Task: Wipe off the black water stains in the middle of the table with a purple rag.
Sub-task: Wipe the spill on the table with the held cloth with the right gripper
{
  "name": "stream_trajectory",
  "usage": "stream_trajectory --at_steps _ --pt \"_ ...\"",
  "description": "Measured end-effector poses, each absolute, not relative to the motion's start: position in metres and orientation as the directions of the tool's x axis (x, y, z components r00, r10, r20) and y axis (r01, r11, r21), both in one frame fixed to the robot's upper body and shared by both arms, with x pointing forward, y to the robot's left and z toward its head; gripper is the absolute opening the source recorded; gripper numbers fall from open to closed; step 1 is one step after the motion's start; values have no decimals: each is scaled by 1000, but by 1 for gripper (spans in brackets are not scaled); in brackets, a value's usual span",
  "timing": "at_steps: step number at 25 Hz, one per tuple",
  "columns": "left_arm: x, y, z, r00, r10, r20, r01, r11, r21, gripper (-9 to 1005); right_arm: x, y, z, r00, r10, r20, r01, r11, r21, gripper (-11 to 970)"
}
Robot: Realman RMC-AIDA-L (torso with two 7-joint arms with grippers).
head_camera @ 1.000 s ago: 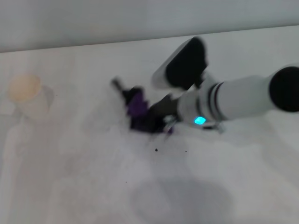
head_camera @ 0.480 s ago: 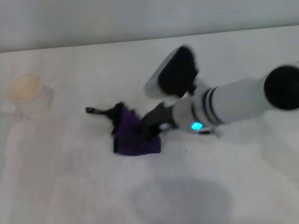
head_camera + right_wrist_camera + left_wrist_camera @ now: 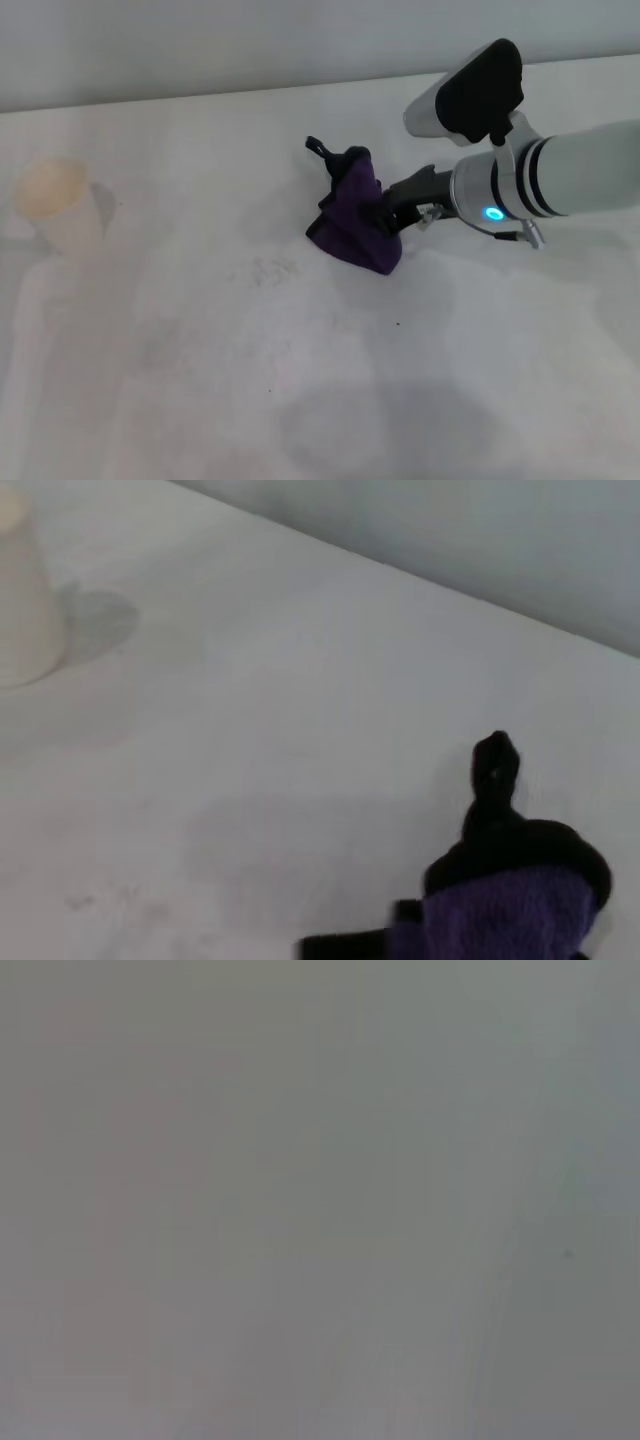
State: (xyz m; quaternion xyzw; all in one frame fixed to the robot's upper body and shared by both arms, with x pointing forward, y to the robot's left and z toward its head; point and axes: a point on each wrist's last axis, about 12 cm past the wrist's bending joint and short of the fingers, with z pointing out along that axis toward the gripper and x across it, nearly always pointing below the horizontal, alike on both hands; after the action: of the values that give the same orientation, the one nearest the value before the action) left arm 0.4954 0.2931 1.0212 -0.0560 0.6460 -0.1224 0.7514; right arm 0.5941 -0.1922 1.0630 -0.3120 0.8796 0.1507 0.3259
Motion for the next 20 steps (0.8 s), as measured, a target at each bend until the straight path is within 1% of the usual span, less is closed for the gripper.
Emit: stream_trajectory --at_steps 5,9,12,16,20 --pt "496 293 1022 136 -256 -957 114 964 -241 888 575 -174 1059 -601 -500 -623 -716 684 142 108" --pt "497 293 1022 138 -254 -957 115 964 -240 888 552 -152 1055 -608 -531 -591 -768 582 267 107" --pt "499 292 1023 140 -255 -957 119 964 -239 888 541 -143 1053 -620 -529 -579 -773 539 335 107" --pt "499 292 1023 141 -254 -957 120 964 -238 888 542 -149 1053 -638 -501 -584 -754 558 345 108" --pt "499 292 1024 144 -254 -956 121 964 -238 887 550 -177 1052 -676 -431 -598 -701 627 341 108"
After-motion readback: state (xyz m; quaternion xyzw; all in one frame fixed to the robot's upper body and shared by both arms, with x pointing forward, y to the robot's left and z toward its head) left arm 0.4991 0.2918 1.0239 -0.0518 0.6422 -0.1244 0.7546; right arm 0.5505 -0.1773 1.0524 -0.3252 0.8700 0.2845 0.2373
